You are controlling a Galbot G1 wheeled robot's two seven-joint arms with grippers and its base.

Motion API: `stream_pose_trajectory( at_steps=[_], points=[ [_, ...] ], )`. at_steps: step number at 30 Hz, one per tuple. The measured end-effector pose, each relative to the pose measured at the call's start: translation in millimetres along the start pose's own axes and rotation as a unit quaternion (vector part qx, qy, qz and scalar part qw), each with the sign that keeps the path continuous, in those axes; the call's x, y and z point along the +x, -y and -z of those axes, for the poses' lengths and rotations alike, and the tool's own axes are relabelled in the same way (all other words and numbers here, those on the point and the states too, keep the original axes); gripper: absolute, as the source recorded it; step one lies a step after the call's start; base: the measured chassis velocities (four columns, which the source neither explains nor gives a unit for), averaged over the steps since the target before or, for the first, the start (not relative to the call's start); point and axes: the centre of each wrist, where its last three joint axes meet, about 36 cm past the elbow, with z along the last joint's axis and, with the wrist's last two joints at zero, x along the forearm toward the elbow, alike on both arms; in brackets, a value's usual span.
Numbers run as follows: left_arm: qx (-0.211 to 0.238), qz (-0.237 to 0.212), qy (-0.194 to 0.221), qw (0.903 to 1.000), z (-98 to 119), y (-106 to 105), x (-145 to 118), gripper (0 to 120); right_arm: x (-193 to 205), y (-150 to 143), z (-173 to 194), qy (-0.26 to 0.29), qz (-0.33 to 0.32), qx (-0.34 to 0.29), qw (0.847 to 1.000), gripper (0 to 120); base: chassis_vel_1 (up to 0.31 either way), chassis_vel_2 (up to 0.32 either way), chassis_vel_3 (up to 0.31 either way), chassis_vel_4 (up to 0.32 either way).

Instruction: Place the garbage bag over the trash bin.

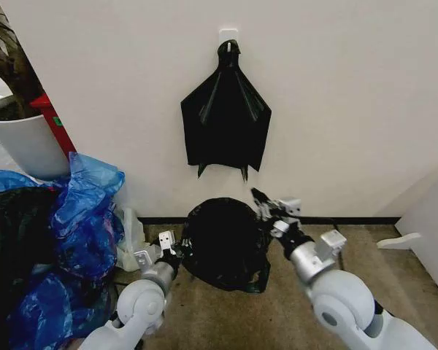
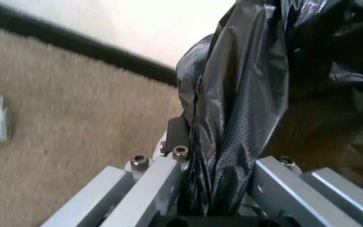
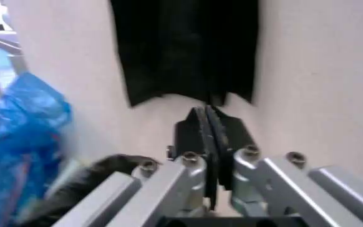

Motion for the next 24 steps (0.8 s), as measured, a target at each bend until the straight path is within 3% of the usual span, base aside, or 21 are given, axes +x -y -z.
stream_pose_trajectory(
  at_steps=[2, 10, 12, 16, 18, 19, 20, 21, 24],
  points=[
    [0.006, 0.010, -0.020, 0.9997, -1.1, 0.8, -2.1, 1, 17.7, 22.2, -13.7, 0.002, -0.009, 0.003, 1.000, 8, 0.000, 0.000, 0.000, 0.000],
    [0.010, 0.029, -0.044, 0.9986, -2.1, 5.9, -12.4, 1, 38.2, 29.4, -30.2, 0.000, -0.036, -0.011, 0.999, 32, 0.000, 0.000, 0.000, 0.000],
    [0.009, 0.026, -0.040, 0.9988, -1.0, 7.9, -13.5, 1, 40.8, 22.0, -27.3, -0.015, -0.046, -0.015, 0.999, 39, 0.000, 0.000, 0.000, 0.000],
    [-0.013, 0.001, 0.000, 0.9999, 4.1, 13.3, -13.1, 1, 37.6, -23.7, 20.3, -0.084, -0.076, -0.083, 0.990, 59, 0.000, 0.000, 0.000, 0.000],
    [-0.014, -0.001, 0.003, 0.9999, 5.1, 13.9, -13.0, 1, 37.6, -26.3, 24.4, -0.089, -0.077, -0.089, 0.989, 61, 0.000, 0.000, 0.000, 0.000],
    [-0.010, -0.003, 0.006, 0.9999, 10.5, 14.7, -13.7, 1, 40.1, -33.9, 39.9, -0.117, -0.091, -0.139, 0.979, 68, 0.000, 0.000, 0.000, 0.000],
    [-0.009, -0.003, 0.006, 0.9999, 11.4, 14.5, -13.8, 1, 40.9, -34.8, 42.6, -0.121, -0.093, -0.151, 0.977, 69, 0.000, 0.000, 0.000, 0.000],
    [0.009, -0.002, 0.004, 1.0000, 20.0, 12.0, -15.0, 1, 46.5, -34.1, 53.8, -0.142, -0.103, -0.208, 0.962, 76, 0.000, 0.000, 0.000, 0.000],
    [0.053, 0.006, -0.010, 0.9985, 34.1, 7.3, -17.6, 1, 60.0, -19.2, 58.3, -0.165, -0.081, -0.280, 0.942, 88, 0.000, 0.000, 0.000, 0.000]
  ],
)
